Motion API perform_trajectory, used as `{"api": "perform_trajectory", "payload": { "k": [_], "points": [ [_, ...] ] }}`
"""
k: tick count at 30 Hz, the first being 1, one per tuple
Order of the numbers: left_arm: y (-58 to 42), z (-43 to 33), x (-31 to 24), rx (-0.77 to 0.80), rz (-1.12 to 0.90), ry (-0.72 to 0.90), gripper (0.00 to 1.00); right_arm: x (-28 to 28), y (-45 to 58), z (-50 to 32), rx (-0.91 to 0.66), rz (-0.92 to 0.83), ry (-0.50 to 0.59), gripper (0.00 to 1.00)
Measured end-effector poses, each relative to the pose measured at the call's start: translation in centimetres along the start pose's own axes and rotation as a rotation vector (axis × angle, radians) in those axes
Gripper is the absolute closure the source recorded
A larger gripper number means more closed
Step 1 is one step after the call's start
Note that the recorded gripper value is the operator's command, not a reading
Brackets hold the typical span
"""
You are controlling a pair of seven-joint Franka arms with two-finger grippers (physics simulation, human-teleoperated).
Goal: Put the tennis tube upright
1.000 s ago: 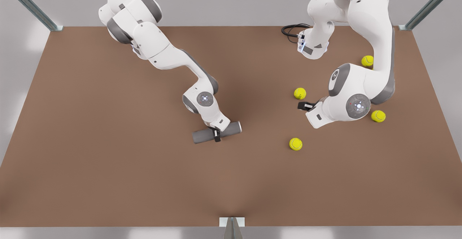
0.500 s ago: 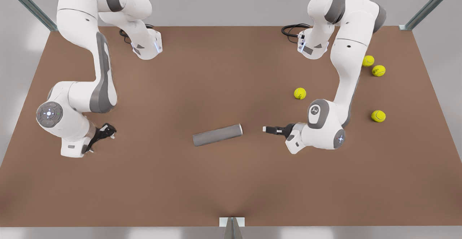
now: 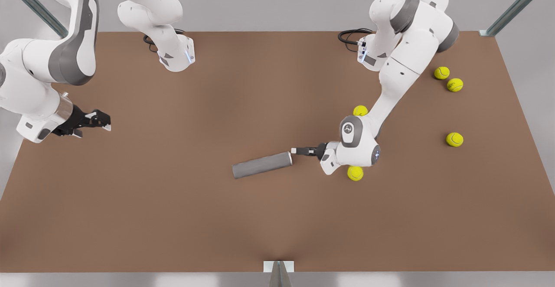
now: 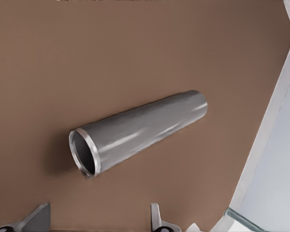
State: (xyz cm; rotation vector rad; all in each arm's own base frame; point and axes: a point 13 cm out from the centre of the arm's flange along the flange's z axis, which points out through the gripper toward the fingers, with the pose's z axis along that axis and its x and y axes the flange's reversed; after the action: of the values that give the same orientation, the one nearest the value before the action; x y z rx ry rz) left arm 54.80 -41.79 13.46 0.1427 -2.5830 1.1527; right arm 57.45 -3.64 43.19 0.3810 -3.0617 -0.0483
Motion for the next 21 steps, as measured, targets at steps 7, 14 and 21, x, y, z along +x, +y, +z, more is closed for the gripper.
{"api": "perform_trajectory", "payload": {
  "k": [7, 14, 21],
  "points": [
    [1.3, 1.8, -1.9, 0.035, -0.032, -0.097, 0.0, 0.0, 1.0, 2.3, -0.01, 0.064, 0.027, 0.0],
    [1.8, 3.7, -3.5, 0.05, -0.021, -0.145, 0.0, 0.2, 0.5, 3.8, -0.022, 0.127, 0.031, 0.0],
    [0.5, 5.4, -3.8, 0.067, 0.01, -0.158, 0.0, 0.0, 1.2, 3.9, -0.024, 0.148, 0.011, 0.0]
  ]
}}
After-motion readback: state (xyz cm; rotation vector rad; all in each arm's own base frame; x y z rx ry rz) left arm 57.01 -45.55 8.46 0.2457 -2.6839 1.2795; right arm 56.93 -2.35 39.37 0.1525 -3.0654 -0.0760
